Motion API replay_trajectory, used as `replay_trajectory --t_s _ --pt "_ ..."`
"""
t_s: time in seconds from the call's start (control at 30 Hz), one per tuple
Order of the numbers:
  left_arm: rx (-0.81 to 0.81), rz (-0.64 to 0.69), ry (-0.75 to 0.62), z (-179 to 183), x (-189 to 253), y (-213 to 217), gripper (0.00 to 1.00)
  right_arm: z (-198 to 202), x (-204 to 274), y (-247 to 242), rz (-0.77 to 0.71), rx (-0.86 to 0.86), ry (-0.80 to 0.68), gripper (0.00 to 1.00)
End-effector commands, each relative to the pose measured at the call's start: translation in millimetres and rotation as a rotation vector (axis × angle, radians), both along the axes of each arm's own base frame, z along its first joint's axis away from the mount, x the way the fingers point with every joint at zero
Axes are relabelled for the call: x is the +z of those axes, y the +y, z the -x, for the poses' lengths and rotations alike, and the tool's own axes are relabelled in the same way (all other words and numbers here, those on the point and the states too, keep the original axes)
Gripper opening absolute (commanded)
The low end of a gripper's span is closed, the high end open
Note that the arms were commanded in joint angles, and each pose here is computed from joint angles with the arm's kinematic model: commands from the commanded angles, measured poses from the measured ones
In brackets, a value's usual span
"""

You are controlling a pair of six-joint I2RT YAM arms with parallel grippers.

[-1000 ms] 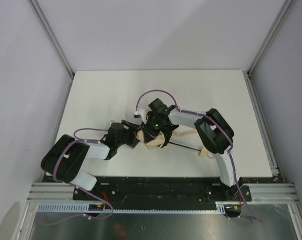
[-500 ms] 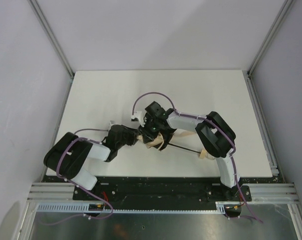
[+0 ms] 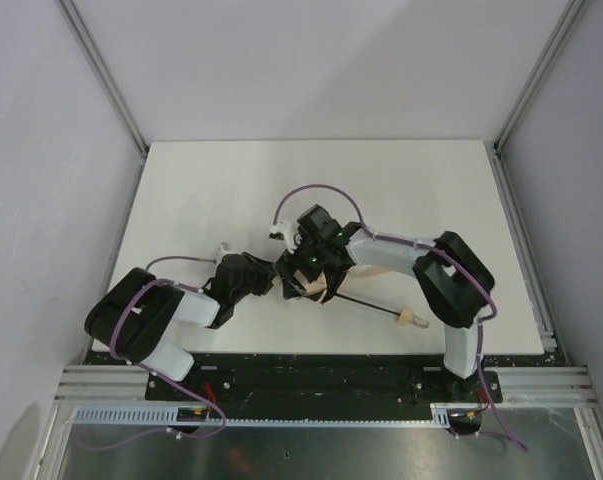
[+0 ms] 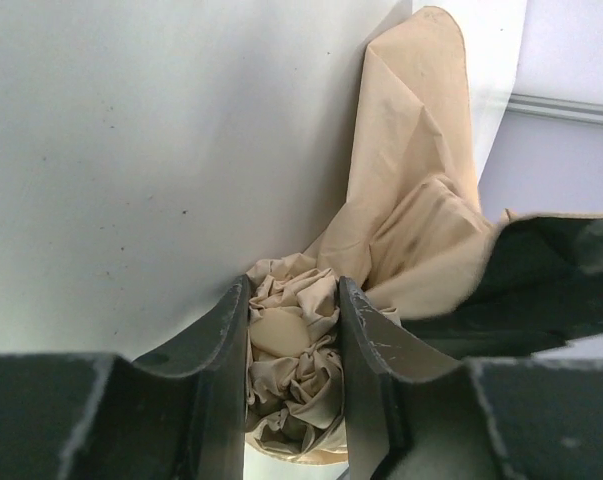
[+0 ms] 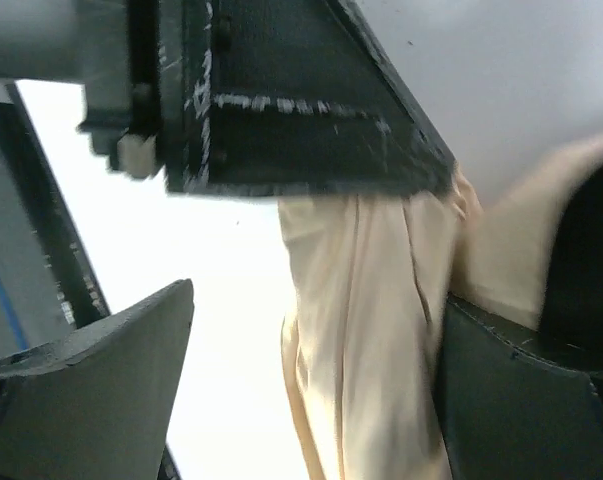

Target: Put away the umbrella

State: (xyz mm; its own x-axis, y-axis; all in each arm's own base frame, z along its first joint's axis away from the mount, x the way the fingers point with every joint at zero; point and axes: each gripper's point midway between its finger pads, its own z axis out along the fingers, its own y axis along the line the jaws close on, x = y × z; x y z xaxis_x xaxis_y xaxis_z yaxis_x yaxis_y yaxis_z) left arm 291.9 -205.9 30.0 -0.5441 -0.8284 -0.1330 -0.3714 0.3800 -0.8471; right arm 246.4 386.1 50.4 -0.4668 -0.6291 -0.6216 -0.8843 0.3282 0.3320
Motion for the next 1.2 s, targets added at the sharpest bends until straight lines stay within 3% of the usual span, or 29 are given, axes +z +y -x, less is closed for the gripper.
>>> replay_trajectory --t_s 0.0,0.1,0.2,0.3,0.33,0.4,0.5,0.67,0.77,0.83,0.93,1.0,1.07,1.17 --pt "-0.027 -0.204 0.055 24 -38 27 0.0 -10 66 -34 -0.027 -0.211 0.02 0.95" --pt "-0.033 -0.197 0.041 25 -34 26 0.0 -20 98 -52 -0.067 -0.439 0.056 0.94" --pt "-0.035 -0.186 0.035 27 -30 26 0.0 -35 115 -74 -0.102 -0.812 0.17 0.91" --pt "-0.039 -0.165 0.022 26 -24 23 0.0 -39 131 -67 -0.179 -0.995 0.23 0.87" --pt "-0.039 -0.161 0.017 25 -22 22 0.0 -42 137 -63 -0.204 -1.041 0.212 0.87" --pt "-0.036 -0.155 0.009 24 -18 21 0.0 -47 147 -54 -0.262 -1.111 0.185 0.96" --pt "-0.03 -0.15 0.011 24 -17 21 0.0 -48 158 -39 -0.312 -1.171 0.138 0.97" --pt "-0.025 -0.15 0.025 27 -20 23 0.0 -56 163 -33 -0.264 -1.324 0.003 0.8" --pt "-0.024 -0.146 0.029 27 -20 23 0.0 -53 172 -44 -0.149 -1.461 -0.16 0.81" --pt "-0.026 -0.144 0.028 26 -19 22 0.0 -44 182 -45 -0.116 -1.476 -0.291 0.84" --pt "-0.024 -0.142 0.027 27 -18 22 0.0 -32 204 -24 -0.132 -1.326 -0.401 0.82" --pt "-0.023 -0.142 0.028 27 -18 22 0.0 -23 206 -9 -0.134 -1.236 -0.393 0.65" --pt "-0.024 -0.142 0.028 27 -18 22 0.0 -18 190 4 -0.11 -1.156 -0.313 0.41" --pt "-0.022 -0.139 0.029 27 -18 22 0.0 -24 164 20 -0.083 -1.081 -0.15 0.32"
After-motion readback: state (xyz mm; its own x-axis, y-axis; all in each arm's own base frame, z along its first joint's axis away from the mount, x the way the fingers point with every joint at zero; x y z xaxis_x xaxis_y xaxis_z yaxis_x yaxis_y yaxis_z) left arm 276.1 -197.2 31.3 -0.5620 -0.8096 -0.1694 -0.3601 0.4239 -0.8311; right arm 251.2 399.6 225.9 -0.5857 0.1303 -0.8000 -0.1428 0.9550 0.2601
